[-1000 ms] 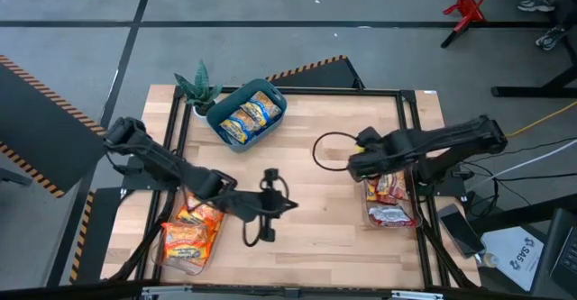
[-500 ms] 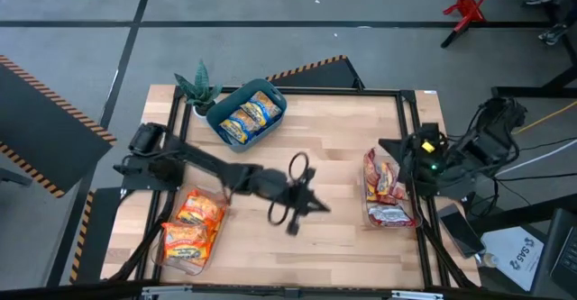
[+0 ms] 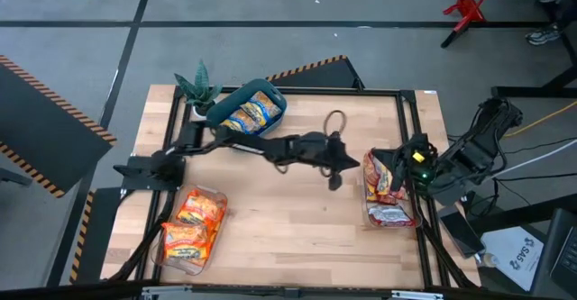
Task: Sort Maruchan noodles
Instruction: Adjust the red noodle pack
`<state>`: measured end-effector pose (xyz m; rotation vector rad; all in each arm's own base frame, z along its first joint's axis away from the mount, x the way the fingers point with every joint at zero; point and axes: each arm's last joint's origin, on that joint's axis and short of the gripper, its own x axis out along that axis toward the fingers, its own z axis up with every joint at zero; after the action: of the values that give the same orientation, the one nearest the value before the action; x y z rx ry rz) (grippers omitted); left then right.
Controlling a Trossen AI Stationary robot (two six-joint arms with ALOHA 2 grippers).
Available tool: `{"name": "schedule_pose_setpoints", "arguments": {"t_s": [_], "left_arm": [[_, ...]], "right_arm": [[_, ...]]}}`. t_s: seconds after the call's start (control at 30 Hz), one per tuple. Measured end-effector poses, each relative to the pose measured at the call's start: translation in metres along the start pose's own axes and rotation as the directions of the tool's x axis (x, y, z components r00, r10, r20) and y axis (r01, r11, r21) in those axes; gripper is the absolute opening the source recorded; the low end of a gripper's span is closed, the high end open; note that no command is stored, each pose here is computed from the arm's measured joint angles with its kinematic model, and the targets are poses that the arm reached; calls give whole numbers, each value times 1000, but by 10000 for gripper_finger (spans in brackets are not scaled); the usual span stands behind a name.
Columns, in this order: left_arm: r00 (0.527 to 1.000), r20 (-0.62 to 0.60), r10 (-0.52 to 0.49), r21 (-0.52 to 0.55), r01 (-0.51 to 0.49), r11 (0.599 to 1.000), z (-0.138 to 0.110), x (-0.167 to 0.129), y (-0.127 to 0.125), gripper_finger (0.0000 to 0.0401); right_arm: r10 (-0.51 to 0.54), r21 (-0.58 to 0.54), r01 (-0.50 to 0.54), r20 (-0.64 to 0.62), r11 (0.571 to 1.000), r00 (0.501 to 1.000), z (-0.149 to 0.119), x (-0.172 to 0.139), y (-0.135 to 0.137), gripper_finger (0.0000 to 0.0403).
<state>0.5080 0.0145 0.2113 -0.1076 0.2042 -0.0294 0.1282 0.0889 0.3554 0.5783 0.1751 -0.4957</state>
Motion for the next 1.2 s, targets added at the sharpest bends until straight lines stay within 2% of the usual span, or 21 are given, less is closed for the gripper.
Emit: {"name": "schedule_pose_setpoints", "arguments": {"t_s": [0.1,0.2,0.33,0.47,0.57,0.63,0.8,0.87,0.97,1.1,1.2], "left_arm": [[993,-112,21,-8,-22,1000,-5,19,7,0],[990,-136,28,-8,-30,1000,-13,35,9,0],[993,-112,41,-8,-42,999,-10,50,8,0],[995,-102,-2,-14,0,1000,-8,64,8,0],[999,-37,-17,-4,17,1000,7,71,3,0],[999,7,-53,4,53,999,14,75,-2,0],[989,-1,-146,-5,146,989,6,88,-8,0],[988,-54,-143,-23,142,990,8,86,-10,0],[972,-212,-104,0,106,994,17,72,-14,0],[958,-285,15,95,13,995,62,37,-19,0],[935,-352,32,151,23,988,90,6,-31,0]], "right_arm": [[15,-23,-15,15,1000,1000,2,0,3,0],[27,-45,-26,20,999,999,3,0,5,0],[43,-48,-42,18,998,999,4,0,7,0],[55,-53,-54,3,997,999,3,0,8,0],[59,-54,-59,-6,997,998,3,0,8,0],[57,-59,-58,-8,997,998,3,0,8,0],[26,-85,-28,-22,996,999,0,0,3,0],[6,-85,-10,-49,996,999,-1,2,-1,0],[-2,-100,-12,-137,995,991,-4,7,-2,0],[-5,-107,-15,-191,994,982,-7,7,-3,0],[-68,-124,37,-254,992,965,-12,7,-12,0]]}}
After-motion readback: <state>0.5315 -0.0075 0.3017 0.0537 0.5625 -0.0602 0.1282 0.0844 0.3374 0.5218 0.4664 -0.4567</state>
